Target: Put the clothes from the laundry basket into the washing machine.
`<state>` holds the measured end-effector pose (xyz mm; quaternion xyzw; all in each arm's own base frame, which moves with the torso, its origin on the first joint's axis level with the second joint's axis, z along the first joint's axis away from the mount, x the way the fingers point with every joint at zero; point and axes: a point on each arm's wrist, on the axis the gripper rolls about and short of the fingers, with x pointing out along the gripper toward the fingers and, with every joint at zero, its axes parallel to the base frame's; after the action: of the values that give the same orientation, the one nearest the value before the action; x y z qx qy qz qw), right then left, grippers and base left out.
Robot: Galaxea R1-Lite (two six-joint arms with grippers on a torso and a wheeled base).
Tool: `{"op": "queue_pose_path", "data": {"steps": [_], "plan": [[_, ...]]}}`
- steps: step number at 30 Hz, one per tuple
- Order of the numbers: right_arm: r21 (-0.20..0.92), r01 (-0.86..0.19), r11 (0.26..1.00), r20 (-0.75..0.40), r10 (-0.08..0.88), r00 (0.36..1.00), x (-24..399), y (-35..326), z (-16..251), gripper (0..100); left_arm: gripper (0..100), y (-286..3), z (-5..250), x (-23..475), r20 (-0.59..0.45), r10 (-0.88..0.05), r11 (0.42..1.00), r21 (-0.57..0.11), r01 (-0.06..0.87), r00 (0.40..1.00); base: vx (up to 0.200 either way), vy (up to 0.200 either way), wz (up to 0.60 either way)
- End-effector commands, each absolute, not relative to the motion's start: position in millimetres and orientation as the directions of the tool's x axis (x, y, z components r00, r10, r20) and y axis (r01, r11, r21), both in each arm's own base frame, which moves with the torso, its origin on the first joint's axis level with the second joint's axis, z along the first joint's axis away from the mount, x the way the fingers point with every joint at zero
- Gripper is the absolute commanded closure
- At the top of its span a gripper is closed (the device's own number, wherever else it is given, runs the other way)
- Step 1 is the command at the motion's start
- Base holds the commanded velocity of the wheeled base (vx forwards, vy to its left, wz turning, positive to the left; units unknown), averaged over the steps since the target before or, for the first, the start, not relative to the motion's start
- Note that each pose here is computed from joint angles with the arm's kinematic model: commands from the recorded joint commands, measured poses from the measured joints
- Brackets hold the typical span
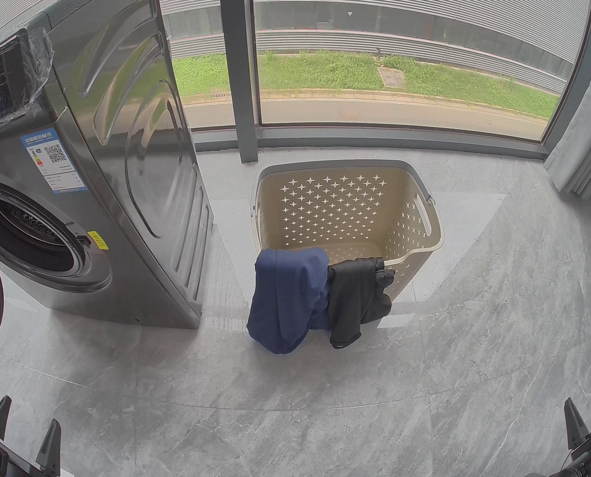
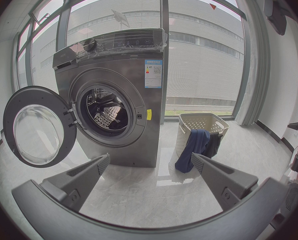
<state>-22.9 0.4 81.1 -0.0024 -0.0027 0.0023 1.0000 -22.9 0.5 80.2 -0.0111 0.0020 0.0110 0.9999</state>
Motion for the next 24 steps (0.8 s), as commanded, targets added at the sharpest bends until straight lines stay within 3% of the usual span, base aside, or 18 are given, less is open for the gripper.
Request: {"op": "queue_pose_path", "data": {"steps": [1, 7, 24], "plan": [[-0.006, -0.006, 1.0, -0.005, 0.006, 1.0, -22.1, 0.4, 76.2, 0, 0, 0.5, 75.4, -22.6, -0.009, 0.021, 0.999, -0.024, -0.022, 1.0, 0.2, 0.0, 0.0], [-0.008, -0.011, 1.0, -0.008, 0.011, 1.0, -22.0, 0.5, 76.0, 0, 0, 0.5, 75.8, -22.7, -0.008, 0.023, 0.999, -0.026, -0.023, 1.0, 0.2, 0.0, 0.0], [-0.014, -0.018, 1.0, -0.005, 0.018, 1.0, -22.0, 0.8, 76.3, 0, 0, 0.6, 75.8, -22.7, -0.008, 0.028, 0.999, -0.027, -0.028, 1.0, 0.0, 0.0, 0.0]]}}
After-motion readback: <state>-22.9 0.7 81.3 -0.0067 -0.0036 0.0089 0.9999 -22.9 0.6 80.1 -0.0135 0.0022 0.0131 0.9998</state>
